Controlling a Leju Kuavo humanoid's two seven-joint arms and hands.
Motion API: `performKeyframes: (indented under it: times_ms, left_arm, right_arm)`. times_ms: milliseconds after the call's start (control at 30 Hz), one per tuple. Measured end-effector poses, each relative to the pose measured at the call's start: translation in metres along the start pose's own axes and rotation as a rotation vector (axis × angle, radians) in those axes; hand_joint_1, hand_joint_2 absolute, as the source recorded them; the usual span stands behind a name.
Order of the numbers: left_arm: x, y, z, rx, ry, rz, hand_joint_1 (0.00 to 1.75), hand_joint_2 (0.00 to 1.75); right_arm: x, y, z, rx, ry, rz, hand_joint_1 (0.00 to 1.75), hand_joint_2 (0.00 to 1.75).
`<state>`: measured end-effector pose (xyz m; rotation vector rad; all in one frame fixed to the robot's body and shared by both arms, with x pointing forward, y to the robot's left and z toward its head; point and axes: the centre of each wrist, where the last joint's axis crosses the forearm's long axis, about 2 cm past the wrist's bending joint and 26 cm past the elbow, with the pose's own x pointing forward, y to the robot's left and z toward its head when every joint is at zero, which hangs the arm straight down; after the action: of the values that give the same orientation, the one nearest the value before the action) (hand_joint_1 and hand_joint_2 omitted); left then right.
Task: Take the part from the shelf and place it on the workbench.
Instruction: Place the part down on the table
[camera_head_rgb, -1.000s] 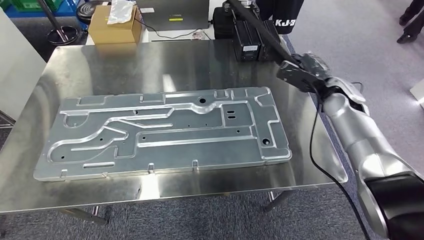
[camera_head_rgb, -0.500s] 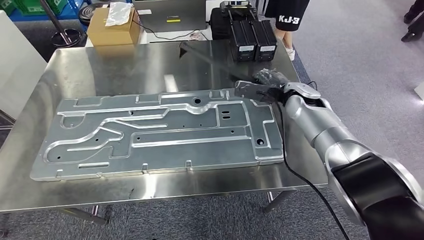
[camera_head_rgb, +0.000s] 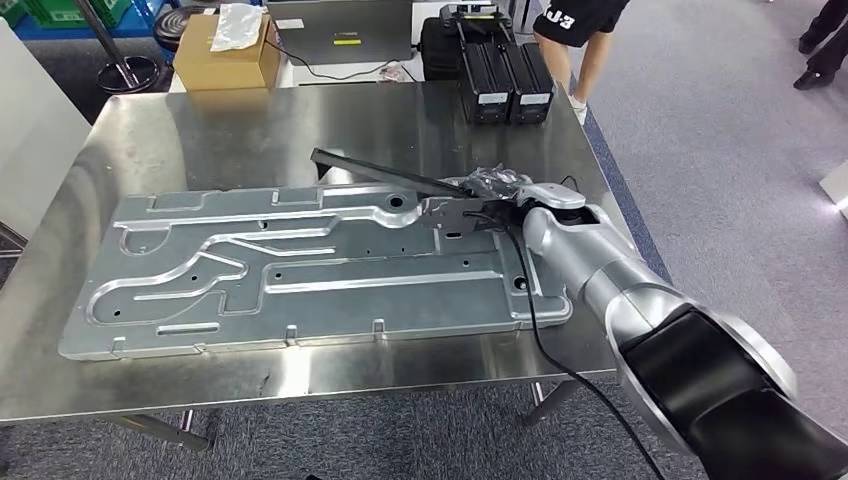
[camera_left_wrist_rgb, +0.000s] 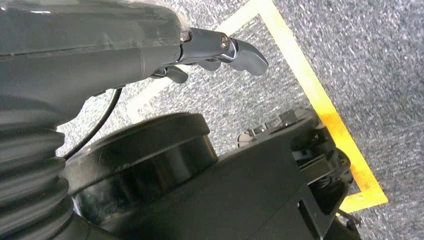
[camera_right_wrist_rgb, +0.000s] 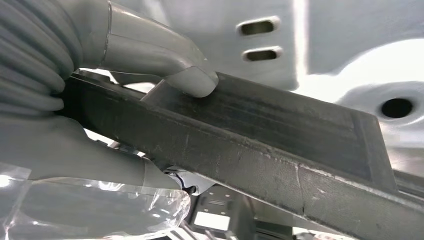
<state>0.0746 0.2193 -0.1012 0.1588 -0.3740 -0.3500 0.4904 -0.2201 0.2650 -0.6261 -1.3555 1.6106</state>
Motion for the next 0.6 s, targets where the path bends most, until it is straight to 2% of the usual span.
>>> performKeyframes:
  times_ms: [433, 567, 600]
  left_arm:
    - [0.004, -0.002, 0.000, -0.008, -0.028, -0.020, 0.00, 1.75]
    - [0.003, -0.002, 0.000, -0.001, -0.016, -0.020, 0.00, 1.75]
    - [0.003, -0.002, 0.000, 0.005, -0.008, -0.019, 0.00, 1.31]
  right_arm:
    - [0.035, 0.002, -0.013, 0.026, -0.044, 0.026, 1.75, 1.75]
    - [0.042, 0.001, -0.015, 0.021, -0.058, 0.021, 0.00, 0.00]
    - [0.044, 0.001, -0.016, 0.018, -0.063, 0.015, 0.00, 0.00]
